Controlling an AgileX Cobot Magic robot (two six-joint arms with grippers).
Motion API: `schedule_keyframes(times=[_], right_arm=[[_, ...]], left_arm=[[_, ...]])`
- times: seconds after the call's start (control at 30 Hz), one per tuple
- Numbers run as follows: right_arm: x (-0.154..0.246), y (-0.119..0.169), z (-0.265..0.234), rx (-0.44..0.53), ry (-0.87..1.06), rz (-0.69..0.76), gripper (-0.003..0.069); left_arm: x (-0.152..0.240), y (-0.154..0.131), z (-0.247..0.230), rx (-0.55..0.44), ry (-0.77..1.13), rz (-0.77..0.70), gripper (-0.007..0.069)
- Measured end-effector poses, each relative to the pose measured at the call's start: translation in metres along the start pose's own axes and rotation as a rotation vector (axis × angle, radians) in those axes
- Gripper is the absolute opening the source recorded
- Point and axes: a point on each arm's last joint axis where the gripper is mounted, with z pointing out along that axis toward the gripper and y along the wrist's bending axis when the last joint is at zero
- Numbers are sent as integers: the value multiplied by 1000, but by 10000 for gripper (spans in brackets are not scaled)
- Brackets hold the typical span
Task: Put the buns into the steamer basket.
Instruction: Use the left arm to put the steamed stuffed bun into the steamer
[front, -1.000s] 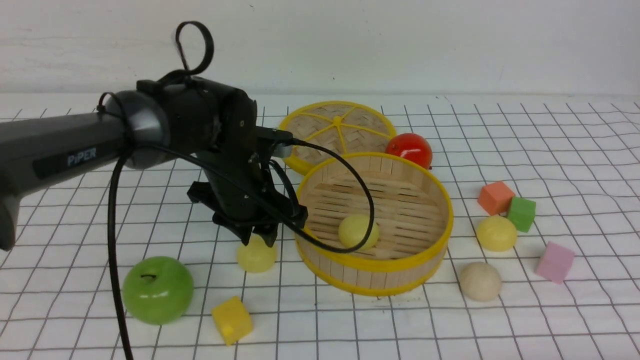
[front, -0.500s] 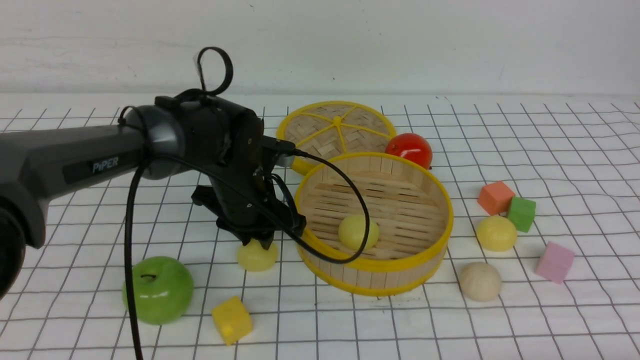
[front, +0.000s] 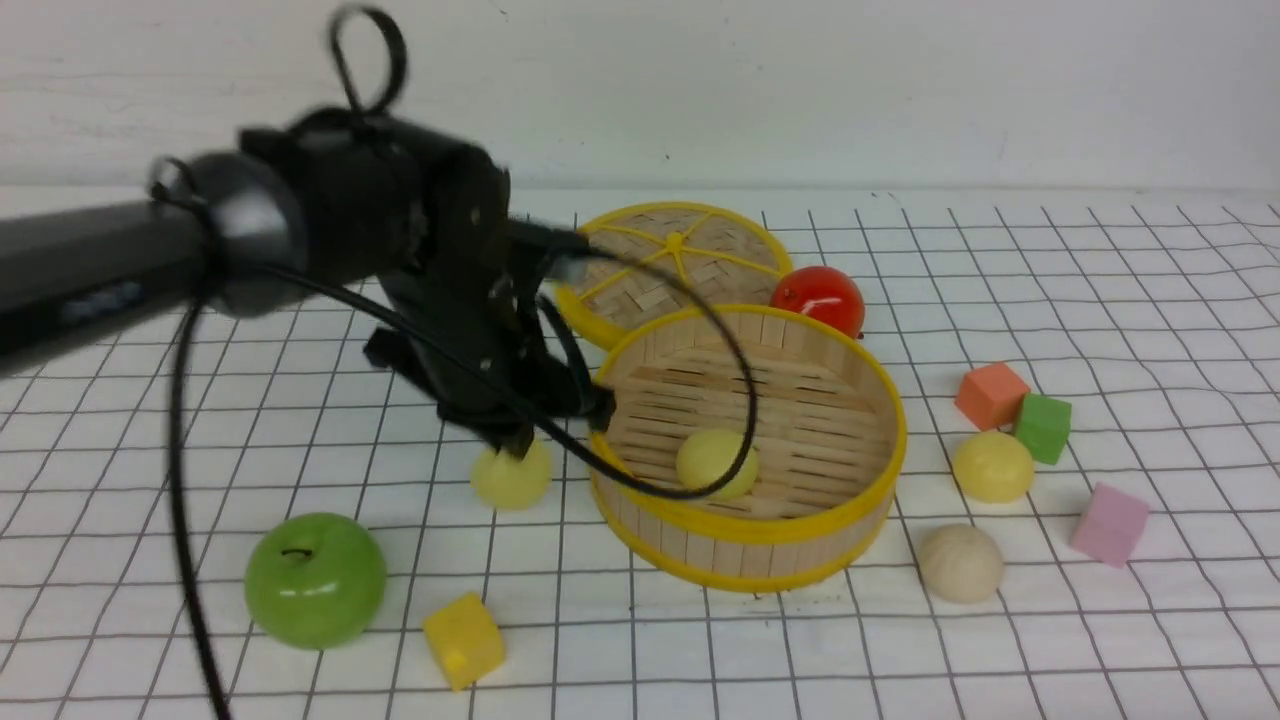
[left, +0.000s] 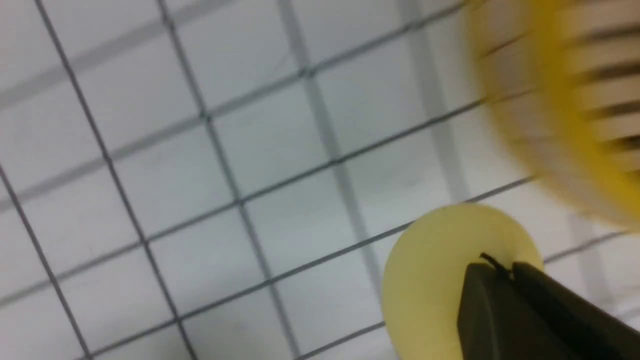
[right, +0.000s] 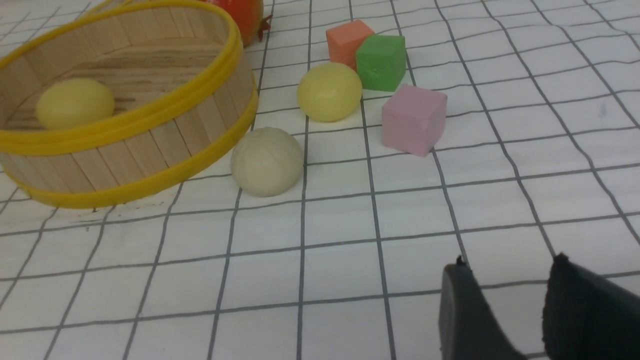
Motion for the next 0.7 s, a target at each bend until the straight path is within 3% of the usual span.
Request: schedule_keyframes(times=[0.2, 0.43, 0.53, 0.7], right_arm=[[0, 0, 0, 0, 0, 0, 239], [0, 0, 0, 0, 0, 0, 239], [0, 0, 0, 0, 0, 1, 239], [0, 0, 0, 0, 0, 1, 239]], left_arm=[[-27, -25, -32, 101, -221, 16, -13], [-45, -35, 34, 126, -194, -11, 32], [-49, -38, 71, 114, -154, 18, 135], [-55, -36, 86, 76, -158, 38, 319]])
